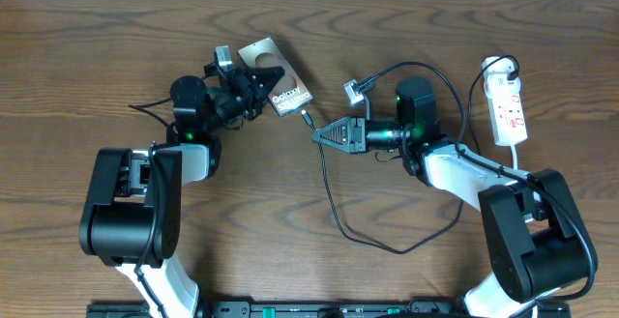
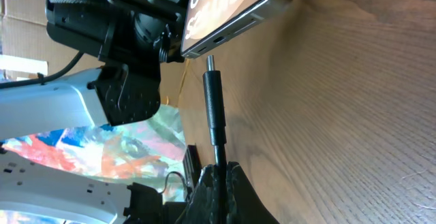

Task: Plug charger to phone and switch on socket
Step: 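Push the plug into the phone's port while the left gripper holds the phone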

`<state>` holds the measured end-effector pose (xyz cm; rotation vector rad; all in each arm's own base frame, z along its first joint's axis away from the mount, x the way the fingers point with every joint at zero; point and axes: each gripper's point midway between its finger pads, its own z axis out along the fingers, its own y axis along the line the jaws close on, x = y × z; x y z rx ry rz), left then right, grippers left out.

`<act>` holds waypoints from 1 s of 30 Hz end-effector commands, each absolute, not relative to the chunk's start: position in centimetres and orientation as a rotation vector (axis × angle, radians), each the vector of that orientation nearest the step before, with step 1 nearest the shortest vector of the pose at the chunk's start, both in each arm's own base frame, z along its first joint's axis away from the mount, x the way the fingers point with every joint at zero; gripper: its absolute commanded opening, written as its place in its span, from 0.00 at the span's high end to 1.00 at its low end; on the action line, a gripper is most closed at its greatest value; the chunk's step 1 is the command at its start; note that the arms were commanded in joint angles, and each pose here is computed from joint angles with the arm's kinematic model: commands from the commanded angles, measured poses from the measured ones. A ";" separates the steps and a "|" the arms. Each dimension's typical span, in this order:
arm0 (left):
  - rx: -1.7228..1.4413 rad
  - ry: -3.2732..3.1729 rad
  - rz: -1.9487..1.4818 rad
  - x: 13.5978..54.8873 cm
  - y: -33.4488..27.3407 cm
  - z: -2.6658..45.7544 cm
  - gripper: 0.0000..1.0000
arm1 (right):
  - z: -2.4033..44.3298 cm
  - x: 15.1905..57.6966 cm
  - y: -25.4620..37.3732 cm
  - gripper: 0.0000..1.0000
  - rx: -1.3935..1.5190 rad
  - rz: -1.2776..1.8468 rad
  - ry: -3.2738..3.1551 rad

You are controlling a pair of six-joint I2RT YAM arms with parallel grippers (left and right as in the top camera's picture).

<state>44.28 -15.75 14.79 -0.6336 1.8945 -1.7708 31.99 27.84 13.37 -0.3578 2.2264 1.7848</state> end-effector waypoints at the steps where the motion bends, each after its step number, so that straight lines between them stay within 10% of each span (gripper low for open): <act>1: -0.577 1.872 -1.778 44.5 -15.9 15.9 0.93 | 13.1 32.2 27.9 0.99 -0.331 1.771 2.239; 30: -0.540 1.862 -1.788 44.3 -16.6 16.4 0.93 | 12.7 32.4 29.4 0.99 -0.281 1.872 2.226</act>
